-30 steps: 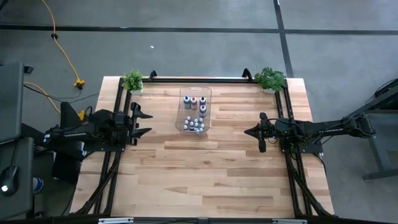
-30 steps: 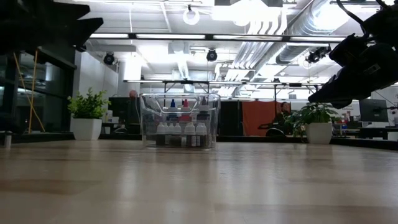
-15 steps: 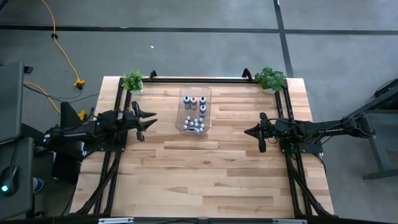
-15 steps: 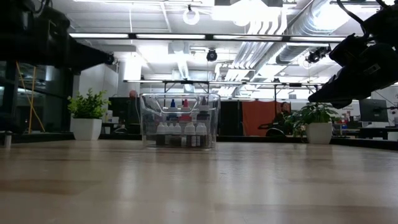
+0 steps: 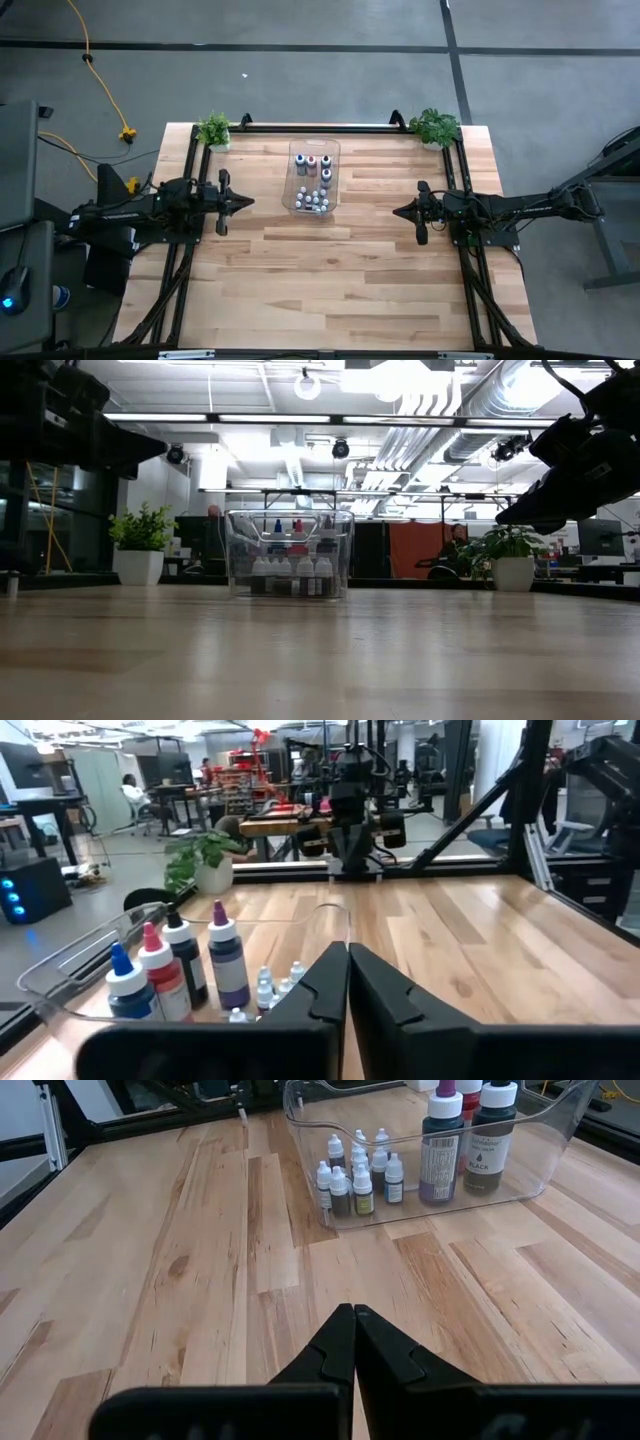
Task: Pick & Place food coloring
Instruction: Return to Home Position
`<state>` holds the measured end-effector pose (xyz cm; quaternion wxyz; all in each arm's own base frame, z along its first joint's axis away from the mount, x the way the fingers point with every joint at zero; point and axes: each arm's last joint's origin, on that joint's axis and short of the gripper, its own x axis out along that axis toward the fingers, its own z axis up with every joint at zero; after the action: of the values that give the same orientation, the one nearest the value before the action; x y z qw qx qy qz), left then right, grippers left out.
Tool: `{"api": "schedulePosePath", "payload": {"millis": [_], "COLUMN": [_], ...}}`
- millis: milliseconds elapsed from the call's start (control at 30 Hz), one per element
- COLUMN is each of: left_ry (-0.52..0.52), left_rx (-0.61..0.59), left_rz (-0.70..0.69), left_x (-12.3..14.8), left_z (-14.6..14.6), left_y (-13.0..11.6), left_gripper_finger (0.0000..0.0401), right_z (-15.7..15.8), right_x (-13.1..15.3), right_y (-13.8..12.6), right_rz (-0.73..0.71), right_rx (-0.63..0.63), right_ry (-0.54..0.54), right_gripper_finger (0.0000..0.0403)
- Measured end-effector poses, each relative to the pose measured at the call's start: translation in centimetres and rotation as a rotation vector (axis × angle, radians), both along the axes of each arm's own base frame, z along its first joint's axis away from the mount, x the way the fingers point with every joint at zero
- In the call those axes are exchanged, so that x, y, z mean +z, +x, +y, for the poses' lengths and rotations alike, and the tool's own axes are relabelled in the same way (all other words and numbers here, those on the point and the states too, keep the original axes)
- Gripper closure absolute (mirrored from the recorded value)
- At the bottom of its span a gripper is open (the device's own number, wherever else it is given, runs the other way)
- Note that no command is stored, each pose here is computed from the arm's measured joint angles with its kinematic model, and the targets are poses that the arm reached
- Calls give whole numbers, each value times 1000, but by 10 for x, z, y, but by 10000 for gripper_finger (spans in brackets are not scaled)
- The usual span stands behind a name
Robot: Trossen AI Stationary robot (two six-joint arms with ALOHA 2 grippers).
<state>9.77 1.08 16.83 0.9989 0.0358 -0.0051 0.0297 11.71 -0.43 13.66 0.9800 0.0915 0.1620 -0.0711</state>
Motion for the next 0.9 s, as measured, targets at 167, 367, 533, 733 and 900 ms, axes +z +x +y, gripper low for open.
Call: {"api": "schedulePosePath", "payload": {"millis": [167,367,533,733,900], "left_ry": [0,-1,-1,-1,-1], "left_rx": [11,15,16,16,16], "left_rz": [1,3,3,3,3], "left_x": [0,0,0,0,0], "left_z": [0,0,0,0,0], "left_y": [0,0,0,0,0], "left_gripper_finger": [383,382,382,382,382], "right_z": [0,0,0,0,0], "right_x": [0,0,0,0,0], "right_y": [0,0,0,0,0], "right_rz": [0,0,0,0,0], "right_rx": [0,0,0,0,0], "right_ry": [0,0,0,0,0], "right_gripper_finger": [402,402,402,402,402]}}
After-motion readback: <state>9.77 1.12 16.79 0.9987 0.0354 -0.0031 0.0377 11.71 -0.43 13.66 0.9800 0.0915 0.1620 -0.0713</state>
